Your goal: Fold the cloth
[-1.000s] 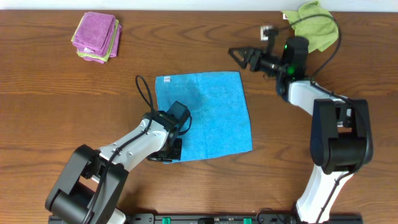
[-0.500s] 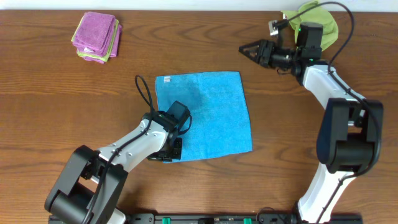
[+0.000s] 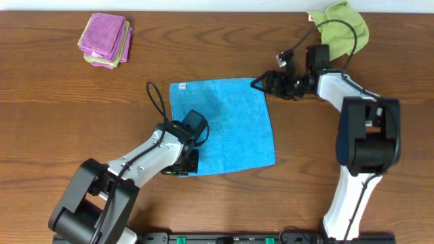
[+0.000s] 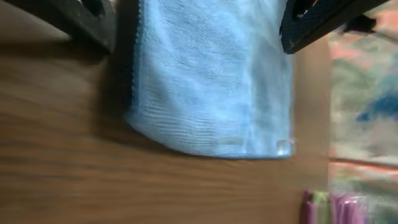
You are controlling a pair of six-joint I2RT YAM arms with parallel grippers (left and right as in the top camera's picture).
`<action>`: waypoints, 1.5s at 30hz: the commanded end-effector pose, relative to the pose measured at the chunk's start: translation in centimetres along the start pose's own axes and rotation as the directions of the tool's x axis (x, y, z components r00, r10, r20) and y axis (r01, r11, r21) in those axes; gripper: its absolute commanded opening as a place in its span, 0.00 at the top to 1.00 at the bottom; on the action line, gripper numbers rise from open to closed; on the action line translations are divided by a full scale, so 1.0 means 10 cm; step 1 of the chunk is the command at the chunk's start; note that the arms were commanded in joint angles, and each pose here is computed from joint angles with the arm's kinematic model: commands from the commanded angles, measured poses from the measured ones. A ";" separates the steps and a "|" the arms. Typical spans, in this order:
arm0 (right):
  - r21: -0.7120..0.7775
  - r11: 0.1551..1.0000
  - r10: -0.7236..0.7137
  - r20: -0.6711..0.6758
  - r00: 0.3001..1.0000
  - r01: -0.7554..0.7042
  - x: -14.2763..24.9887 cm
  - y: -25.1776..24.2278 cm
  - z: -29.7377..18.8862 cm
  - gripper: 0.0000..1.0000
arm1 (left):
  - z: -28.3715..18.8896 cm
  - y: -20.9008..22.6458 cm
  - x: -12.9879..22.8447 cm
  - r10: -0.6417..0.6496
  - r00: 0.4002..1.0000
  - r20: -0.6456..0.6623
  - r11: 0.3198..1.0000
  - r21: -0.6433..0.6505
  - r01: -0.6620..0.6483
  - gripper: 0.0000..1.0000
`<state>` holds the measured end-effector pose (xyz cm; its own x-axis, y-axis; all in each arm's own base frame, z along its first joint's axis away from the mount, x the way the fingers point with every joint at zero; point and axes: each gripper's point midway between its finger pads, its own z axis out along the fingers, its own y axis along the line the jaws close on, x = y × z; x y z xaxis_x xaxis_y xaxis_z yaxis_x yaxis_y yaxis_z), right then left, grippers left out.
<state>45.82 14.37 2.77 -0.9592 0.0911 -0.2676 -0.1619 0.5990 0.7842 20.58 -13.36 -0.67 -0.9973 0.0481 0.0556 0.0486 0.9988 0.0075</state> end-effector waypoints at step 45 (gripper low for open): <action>0.153 0.967 -0.227 0.159 0.961 0.203 -1.33 0.48 -0.61 0.35 | 0.05 0.12 -0.07 -0.064 0.998 0.000 0.998 0.008 0.064 0.94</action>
<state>54.51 13.96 13.91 -0.9207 0.1719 -0.3503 -0.2125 0.5320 0.8196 21.17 -13.16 -0.65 -0.9983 0.0065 0.0580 0.0048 0.9996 -0.0287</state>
